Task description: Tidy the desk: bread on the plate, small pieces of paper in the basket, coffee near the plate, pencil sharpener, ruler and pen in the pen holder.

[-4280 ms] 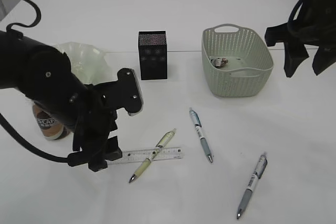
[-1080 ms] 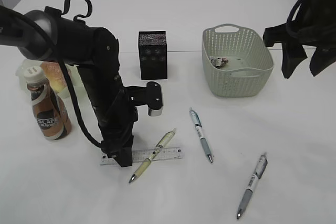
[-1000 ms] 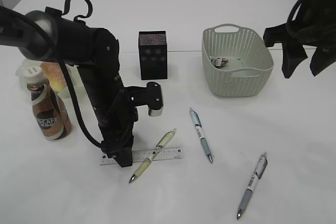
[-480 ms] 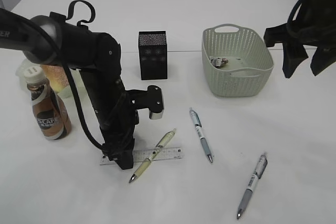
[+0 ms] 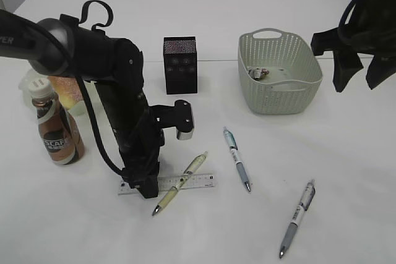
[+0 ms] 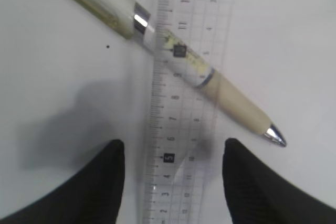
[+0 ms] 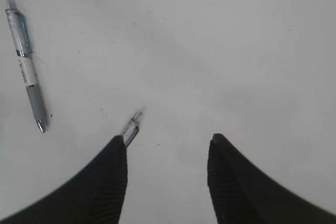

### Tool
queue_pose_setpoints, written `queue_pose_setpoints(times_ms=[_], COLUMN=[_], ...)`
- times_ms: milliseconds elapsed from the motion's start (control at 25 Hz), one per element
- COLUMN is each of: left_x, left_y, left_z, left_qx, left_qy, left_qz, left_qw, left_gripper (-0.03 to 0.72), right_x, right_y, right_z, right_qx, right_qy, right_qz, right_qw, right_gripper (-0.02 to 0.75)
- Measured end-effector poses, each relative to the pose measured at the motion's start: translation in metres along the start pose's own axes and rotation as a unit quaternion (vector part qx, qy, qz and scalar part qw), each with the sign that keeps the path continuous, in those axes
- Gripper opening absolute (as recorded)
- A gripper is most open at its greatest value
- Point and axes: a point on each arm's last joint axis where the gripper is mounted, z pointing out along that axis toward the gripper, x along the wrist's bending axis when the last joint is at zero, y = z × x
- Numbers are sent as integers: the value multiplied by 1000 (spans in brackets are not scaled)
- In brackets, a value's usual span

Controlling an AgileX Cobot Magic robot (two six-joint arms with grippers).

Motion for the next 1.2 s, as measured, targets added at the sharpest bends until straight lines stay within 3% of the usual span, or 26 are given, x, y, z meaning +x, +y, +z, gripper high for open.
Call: queue_pose_setpoints(times_ms=[440,880,1200], left_x=[2,1,0], left_y=[1,3,4], left_z=[2,3,3], left_qx=[-6,-16,-22], left_qy=[-8,-19,-22], left_qz=[-8,-19,-23], left_qw=[1000,1000,999], left_gripper=[255,252,295], right_x=[-2,-2,-2], right_y=[0,1,1], right_z=[0,0,0], right_qx=[-3,-3,-3], right_qy=[-9,-10,-10], right_qz=[-3,-4,-4], right_qw=[1000,1000,1000], right_gripper=[365,365,365])
